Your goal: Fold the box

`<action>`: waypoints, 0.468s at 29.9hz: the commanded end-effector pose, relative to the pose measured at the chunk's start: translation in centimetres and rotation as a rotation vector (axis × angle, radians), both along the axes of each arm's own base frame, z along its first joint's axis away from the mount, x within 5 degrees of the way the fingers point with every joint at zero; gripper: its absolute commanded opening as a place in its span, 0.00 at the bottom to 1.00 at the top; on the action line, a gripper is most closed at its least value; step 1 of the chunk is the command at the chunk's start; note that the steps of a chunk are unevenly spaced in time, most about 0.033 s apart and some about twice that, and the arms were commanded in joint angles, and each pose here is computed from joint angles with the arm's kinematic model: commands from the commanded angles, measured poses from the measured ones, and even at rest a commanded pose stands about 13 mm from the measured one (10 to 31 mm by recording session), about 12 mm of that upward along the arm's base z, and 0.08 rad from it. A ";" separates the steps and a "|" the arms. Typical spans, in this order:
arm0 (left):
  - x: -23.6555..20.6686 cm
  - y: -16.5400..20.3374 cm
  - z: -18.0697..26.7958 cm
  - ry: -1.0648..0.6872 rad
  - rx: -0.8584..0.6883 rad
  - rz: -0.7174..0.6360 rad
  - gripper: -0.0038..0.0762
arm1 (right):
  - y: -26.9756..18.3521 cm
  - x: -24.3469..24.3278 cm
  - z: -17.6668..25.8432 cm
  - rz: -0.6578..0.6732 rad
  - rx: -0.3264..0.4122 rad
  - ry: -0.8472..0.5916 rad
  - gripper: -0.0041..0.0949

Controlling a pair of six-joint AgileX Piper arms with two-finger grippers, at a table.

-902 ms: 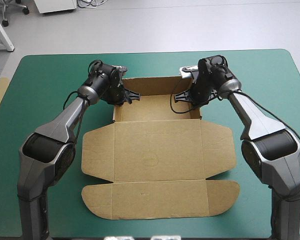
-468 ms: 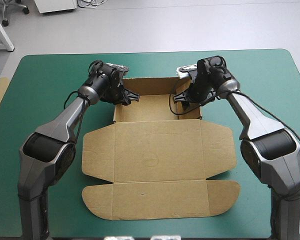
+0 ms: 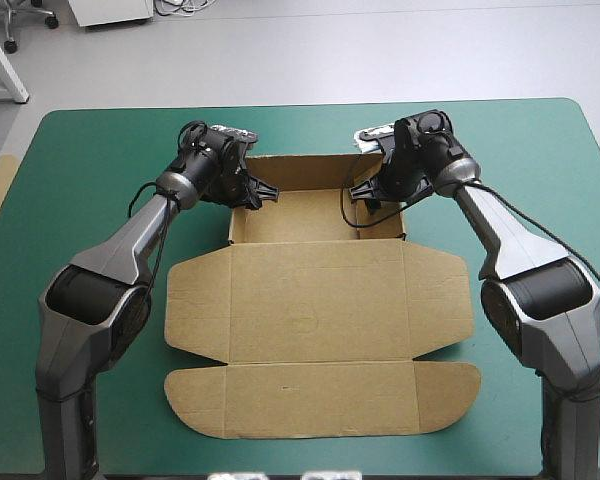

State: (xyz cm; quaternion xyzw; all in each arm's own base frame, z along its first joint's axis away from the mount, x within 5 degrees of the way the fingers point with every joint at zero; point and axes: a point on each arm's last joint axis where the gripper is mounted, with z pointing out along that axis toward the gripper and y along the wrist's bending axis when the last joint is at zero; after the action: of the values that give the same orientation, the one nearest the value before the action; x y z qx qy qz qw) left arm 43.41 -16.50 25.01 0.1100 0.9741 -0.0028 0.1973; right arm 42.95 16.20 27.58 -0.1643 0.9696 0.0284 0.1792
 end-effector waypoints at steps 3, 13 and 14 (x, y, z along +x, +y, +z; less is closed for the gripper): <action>-0.3 -0.5 3.8 -0.146 -0.084 -0.004 0.65 | -0.2 -0.3 3.8 0.002 0.054 -0.131 0.71; -0.4 -0.4 6.9 -0.302 -0.141 -0.023 0.65 | -0.2 -0.2 3.8 0.006 0.051 -0.147 0.60; -0.5 -0.4 6.9 -0.294 -0.137 -0.024 0.65 | -0.2 -0.2 3.8 0.006 0.047 -0.144 0.60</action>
State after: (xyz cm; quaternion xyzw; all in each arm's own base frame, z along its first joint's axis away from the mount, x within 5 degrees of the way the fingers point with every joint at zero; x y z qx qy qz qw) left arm 43.85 -16.90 27.50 0.1088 0.9522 -0.0351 0.2832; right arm 43.27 16.36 27.76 -0.1634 0.9657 0.0341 0.1991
